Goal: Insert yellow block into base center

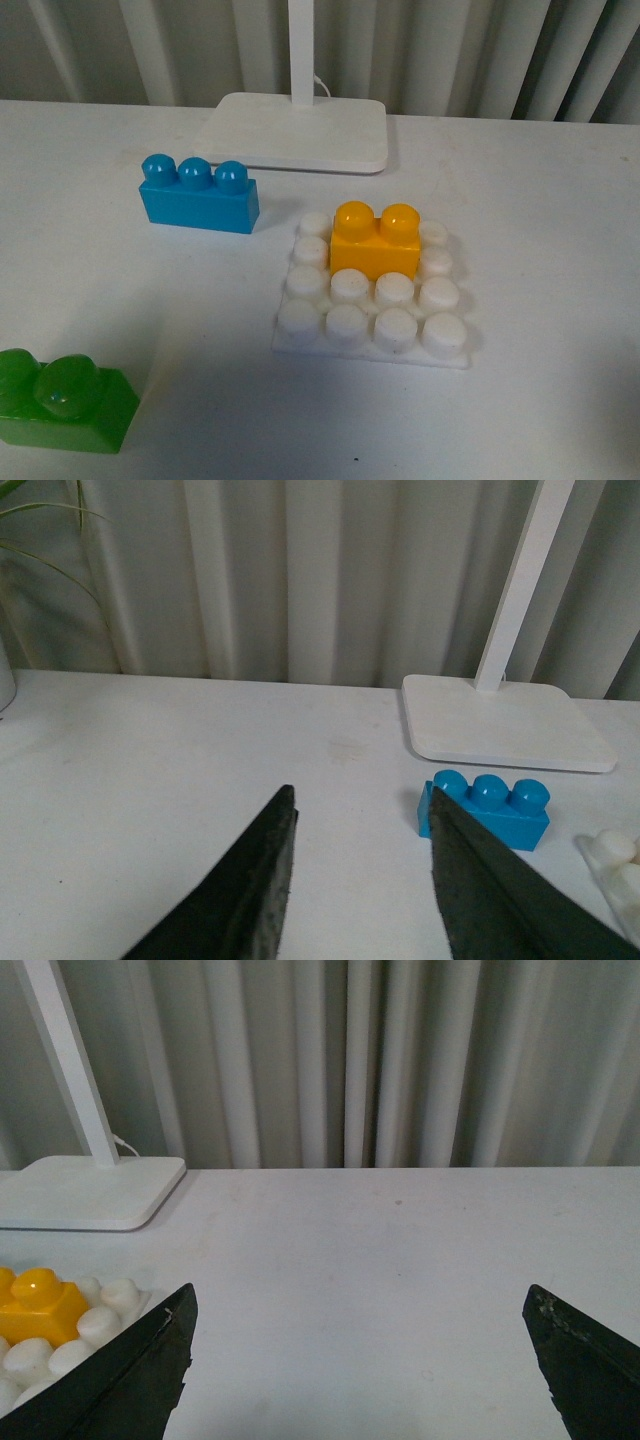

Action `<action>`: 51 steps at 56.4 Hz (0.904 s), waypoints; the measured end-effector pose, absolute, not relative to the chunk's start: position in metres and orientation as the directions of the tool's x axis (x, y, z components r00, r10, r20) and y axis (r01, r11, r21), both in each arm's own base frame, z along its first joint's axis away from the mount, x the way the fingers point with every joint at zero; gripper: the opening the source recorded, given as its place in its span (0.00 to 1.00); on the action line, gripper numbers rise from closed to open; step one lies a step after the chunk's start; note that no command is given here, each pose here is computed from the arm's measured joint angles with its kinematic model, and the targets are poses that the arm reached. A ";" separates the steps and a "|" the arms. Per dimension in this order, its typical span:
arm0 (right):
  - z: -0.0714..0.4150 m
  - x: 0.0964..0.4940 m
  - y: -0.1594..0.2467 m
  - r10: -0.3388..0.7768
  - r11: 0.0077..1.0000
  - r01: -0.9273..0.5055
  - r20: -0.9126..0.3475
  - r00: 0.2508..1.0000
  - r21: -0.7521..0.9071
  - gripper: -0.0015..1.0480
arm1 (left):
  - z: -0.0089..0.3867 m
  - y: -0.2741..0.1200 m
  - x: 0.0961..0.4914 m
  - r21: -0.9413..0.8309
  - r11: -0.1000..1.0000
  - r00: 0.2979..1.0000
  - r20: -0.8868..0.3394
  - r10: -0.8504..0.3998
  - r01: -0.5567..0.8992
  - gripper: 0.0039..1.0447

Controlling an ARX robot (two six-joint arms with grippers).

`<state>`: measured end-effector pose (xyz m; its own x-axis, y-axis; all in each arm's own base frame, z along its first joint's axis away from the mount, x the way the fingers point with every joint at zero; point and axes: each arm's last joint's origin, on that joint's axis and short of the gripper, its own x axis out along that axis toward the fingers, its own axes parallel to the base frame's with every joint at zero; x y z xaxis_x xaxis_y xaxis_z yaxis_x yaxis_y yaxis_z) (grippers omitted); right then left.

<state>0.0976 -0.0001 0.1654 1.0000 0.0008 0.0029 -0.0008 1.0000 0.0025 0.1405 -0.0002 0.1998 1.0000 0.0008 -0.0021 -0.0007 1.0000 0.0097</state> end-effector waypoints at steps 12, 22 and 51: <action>0.165 0.098 0.000 -0.001 1.000 0.001 0.003 1.000 0.002 0.91 | 0.188 0.000 0.131 0.002 1.000 1.000 -0.002 -0.002 0.002 0.03; 0.165 0.098 0.000 -0.002 1.000 0.002 0.003 1.000 0.002 0.91 | 0.182 0.000 0.124 -0.001 1.000 1.000 -0.002 -0.002 0.002 0.03; 0.165 0.098 0.000 -0.001 1.000 0.001 0.003 1.000 0.002 0.91 | 0.171 0.000 0.111 -0.001 1.000 1.000 0.017 -0.002 0.002 0.03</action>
